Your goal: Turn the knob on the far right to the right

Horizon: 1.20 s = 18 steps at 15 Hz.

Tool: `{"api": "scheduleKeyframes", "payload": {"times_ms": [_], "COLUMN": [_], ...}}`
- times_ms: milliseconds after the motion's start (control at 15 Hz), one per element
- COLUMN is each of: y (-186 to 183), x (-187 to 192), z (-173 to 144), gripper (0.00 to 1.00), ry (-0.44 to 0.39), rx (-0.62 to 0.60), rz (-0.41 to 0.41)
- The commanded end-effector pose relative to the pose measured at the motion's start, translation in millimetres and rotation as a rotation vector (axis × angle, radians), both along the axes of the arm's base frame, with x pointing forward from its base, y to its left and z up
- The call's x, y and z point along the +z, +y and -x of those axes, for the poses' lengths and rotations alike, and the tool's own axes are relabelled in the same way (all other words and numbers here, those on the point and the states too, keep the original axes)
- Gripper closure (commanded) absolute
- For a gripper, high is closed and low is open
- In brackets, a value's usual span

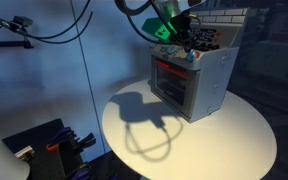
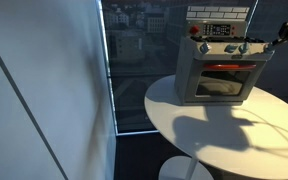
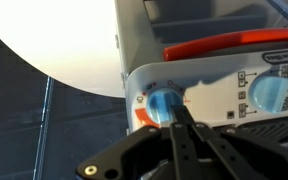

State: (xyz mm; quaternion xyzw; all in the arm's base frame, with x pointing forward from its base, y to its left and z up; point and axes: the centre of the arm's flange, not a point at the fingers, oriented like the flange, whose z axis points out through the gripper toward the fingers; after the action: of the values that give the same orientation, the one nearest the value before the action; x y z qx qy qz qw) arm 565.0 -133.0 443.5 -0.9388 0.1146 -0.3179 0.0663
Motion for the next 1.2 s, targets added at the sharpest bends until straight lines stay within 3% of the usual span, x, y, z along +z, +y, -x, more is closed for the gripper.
{"api": "scheduleKeyframes", "payload": {"times_ms": [0, 67, 133, 667, 733, 1133], "y": [-1, -2, -2, -6, -6, -7], "x": [11, 12, 13, 12, 12, 7], "z": [11, 12, 12, 10, 9, 2], "gripper": [0.79, 0.67, 0.66, 0.04, 0.0, 0.0], "ry": [0.008, 0.01, 0.011, 0.012, 0.012, 0.022], "rx": [-0.017, -0.016, -0.017, -0.018, -0.018, -0.02], "rz": [-0.032, -0.035, -0.037, -0.029, -0.028, -0.025]}}
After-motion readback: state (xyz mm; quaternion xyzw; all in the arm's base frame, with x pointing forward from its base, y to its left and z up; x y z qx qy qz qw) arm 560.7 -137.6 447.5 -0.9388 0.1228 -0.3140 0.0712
